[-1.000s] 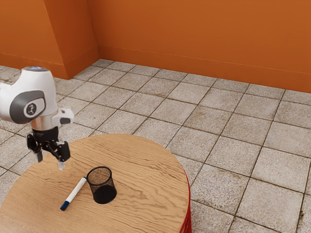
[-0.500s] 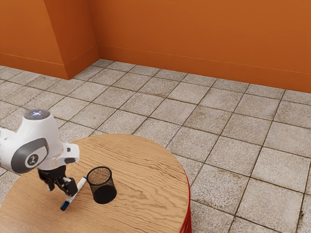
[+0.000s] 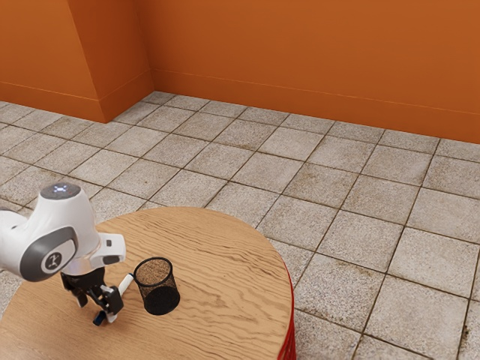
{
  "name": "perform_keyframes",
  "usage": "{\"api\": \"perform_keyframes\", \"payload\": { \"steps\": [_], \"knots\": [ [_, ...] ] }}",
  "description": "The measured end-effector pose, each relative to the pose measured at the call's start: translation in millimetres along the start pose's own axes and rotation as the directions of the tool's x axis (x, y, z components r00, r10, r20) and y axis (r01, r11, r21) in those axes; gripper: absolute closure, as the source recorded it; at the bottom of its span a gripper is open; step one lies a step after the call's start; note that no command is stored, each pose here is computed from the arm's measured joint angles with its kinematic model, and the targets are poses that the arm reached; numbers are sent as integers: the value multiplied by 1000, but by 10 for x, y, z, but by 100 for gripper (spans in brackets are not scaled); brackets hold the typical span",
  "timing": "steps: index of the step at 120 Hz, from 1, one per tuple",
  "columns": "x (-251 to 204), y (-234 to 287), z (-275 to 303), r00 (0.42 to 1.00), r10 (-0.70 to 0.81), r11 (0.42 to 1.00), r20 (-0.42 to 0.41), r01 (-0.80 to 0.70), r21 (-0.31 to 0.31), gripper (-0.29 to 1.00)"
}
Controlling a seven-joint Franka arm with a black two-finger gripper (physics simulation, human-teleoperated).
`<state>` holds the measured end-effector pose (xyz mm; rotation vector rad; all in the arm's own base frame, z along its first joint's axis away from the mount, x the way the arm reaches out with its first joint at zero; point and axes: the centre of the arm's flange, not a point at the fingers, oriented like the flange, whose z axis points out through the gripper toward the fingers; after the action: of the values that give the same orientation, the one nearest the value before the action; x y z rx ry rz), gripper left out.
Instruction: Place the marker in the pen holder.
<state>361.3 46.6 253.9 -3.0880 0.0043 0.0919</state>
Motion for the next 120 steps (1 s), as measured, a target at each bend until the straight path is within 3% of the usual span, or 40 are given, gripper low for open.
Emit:
{"api": "perform_keyframes", "payload": {
  "steps": [49, 120],
  "knots": [
    [8, 2, 17, 1000, -14, 1000, -4, 14, 0, 38],
    [16, 6, 95, 1000, -22, 1000, 3, 22, 0, 61]
  ]
}}
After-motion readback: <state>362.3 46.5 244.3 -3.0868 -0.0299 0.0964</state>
